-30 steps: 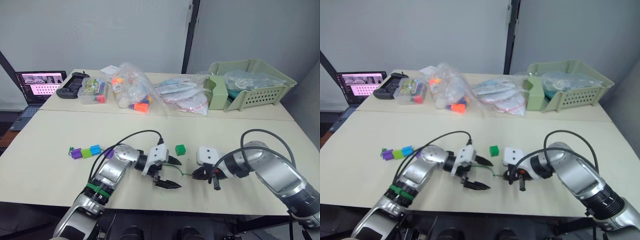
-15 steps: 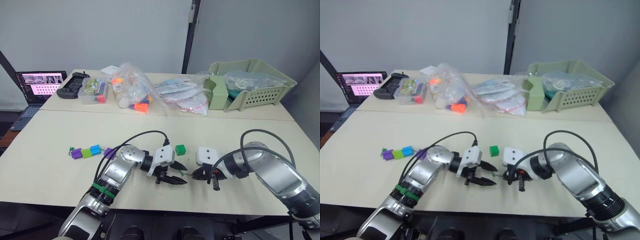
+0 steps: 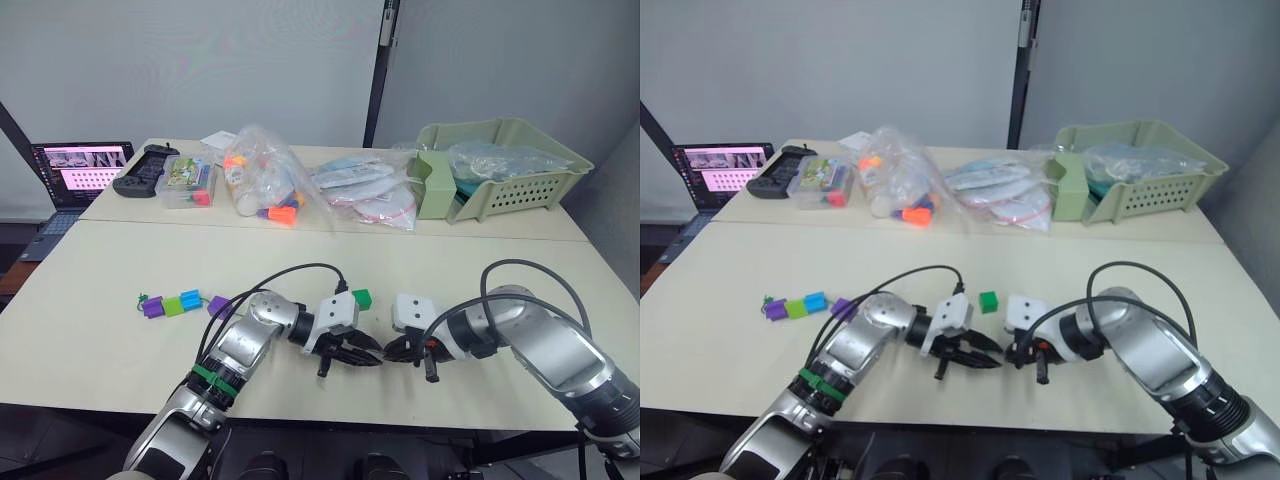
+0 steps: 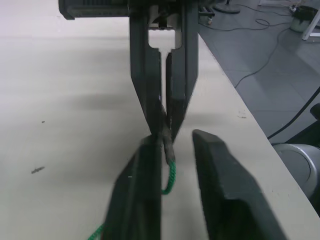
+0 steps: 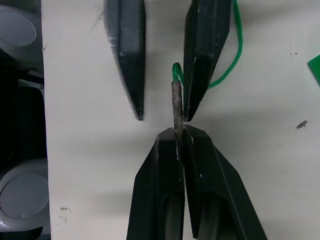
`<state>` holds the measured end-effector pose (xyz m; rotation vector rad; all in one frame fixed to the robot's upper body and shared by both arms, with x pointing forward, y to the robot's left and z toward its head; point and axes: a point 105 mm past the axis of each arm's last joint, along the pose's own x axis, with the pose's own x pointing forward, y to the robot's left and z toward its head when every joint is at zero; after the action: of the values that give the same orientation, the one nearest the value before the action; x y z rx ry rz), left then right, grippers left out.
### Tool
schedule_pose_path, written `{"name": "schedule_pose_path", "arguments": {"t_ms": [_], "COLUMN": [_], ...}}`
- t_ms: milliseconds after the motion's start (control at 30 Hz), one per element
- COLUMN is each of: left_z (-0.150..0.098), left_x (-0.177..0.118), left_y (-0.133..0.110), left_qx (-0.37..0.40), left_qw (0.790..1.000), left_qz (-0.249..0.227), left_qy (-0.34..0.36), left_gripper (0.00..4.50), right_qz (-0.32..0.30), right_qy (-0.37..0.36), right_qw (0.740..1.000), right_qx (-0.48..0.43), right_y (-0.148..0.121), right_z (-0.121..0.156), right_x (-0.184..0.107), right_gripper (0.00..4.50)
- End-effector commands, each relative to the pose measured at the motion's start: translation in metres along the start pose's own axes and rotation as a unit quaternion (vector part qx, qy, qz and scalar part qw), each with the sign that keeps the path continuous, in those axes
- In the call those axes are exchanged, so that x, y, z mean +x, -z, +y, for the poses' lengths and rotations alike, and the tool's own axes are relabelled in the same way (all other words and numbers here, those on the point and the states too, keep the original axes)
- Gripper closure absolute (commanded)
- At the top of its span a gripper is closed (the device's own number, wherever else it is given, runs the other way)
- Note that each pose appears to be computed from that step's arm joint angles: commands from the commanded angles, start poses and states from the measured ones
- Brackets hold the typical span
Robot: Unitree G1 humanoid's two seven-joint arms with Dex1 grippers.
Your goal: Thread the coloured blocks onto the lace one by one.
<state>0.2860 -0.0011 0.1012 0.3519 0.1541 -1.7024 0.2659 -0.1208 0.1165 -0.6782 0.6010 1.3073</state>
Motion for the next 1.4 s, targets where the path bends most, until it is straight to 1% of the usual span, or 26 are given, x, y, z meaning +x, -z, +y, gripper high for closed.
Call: {"name": "schedule_pose_path", "arguments": {"t_ms": [33, 400, 533, 600, 633, 733, 1067, 1167, 1267, 1400], "left_z": [0.0006, 0.0013, 0.0006, 0.0001, 0.0004, 0.0015, 0.0012, 0.0015, 0.0013, 0.0017], "left_x": [0.002, 0.0027, 0.0011, 0.0004, 0.0, -0.0005, 0.0017, 0.0025, 0.0026, 0.0025], "left_y": [-0.0049, -0.0049, -0.0076, -0.0091, -0.0087, -0.0077, -0.0068, -0.0068, -0.0067, -0.0056], "left_qx": [0.006, 0.006, -0.002, -0.001, 0.012, 0.028, 0.023, 0.021, 0.021, 0.024], "left_qw": [1.0, 1.0, 1.0, 1.0, 1.0, 1.0, 1.0, 1.0, 1.0, 1.0], "left_qz": [-0.003, -0.004, -0.013, -0.015, -0.009, -0.002, -0.003, -0.002, -0.002, 0.002], "left_qy": [0.006, 0.005, 0.008, 0.009, 0.007, 0.003, 0.005, 0.006, 0.006, 0.007], "left_gripper": [4.48, 4.48, 4.48, 3.8, 3.48, 2.59, 2.59, 3.45, 4.48, 4.48], "right_qz": [-0.008, -0.012, -0.012, -0.012, -0.012, -0.012, -0.012, -0.013, -0.013, -0.017], "right_qy": [0.012, 0.019, 0.019, 0.019, 0.019, 0.019, 0.019, 0.02, 0.021, 0.024], "right_qw": [1.0, 1.0, 1.0, 1.0, 1.0, 1.0, 1.0, 1.0, 1.0, 1.0], "right_qx": [-0.011, 0.003, 0.003, 0.004, 0.004, 0.004, 0.005, 0.006, 0.006, 0.006], "right_y": [-0.0069, -0.0069, -0.0064, -0.0064, -0.0062, -0.0058, -0.0045, -0.0044, -0.0045, -0.0052], "right_z": [-0.0004, -0.0001, 0.0002, 0.0005, 0.0005, 0.0007, 0.0016, 0.0015, 0.0017, 0.0005], "right_x": [-0.0074, -0.0114, -0.0108, -0.0108, -0.0106, -0.0101, -0.0096, -0.0097, -0.0097, -0.01], "right_gripper": [4.5, 4.5, 4.5, 4.5, 4.5, 4.5, 4.5, 4.5, 4.5, 4.5]}}
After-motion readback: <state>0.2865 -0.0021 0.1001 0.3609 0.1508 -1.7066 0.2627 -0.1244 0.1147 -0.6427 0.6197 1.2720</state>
